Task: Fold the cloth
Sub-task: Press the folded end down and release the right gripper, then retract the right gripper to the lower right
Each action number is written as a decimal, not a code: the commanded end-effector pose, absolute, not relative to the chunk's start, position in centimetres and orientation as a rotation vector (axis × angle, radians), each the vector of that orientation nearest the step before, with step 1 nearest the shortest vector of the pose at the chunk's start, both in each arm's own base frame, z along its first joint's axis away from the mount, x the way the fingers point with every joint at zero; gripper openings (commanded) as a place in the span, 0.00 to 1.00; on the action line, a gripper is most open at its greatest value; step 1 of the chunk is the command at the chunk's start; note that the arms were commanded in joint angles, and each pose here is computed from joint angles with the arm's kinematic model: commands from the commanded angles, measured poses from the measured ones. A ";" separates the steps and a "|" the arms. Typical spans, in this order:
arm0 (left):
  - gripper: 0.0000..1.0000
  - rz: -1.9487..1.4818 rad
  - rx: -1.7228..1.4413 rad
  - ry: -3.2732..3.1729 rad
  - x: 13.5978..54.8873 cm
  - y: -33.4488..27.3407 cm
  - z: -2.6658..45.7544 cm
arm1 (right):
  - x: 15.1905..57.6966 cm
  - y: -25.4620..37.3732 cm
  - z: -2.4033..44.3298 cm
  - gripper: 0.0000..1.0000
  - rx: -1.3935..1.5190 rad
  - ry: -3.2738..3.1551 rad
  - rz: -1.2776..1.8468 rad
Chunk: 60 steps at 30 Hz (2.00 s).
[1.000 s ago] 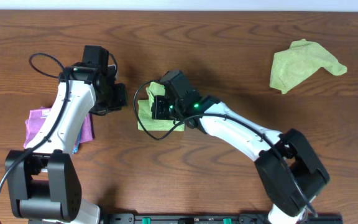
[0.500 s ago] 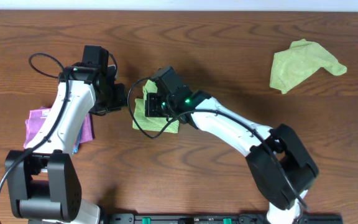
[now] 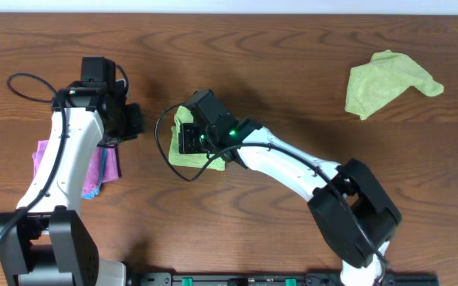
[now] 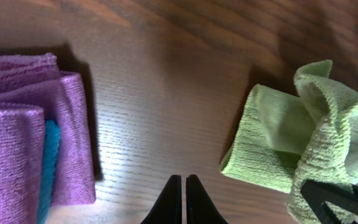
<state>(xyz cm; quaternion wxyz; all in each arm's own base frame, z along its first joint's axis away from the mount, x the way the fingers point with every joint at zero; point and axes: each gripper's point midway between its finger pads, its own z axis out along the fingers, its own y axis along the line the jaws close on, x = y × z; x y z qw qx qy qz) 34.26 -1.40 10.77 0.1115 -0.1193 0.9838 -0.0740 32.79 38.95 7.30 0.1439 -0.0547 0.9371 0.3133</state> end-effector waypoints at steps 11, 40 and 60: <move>0.06 -0.212 -0.334 2.866 34.4 -1.1 11.8 | 31.8 41.6 5.5 0.01 -0.231 2.715 0.901; 0.38 -0.200 -0.351 2.841 33.2 -0.6 13.6 | 35.5 37.0 10.6 0.36 -0.234 2.777 0.644; 0.43 -0.321 -0.407 2.806 33.9 -1.9 14.1 | 35.1 15.8 18.7 0.01 -0.160 2.795 0.142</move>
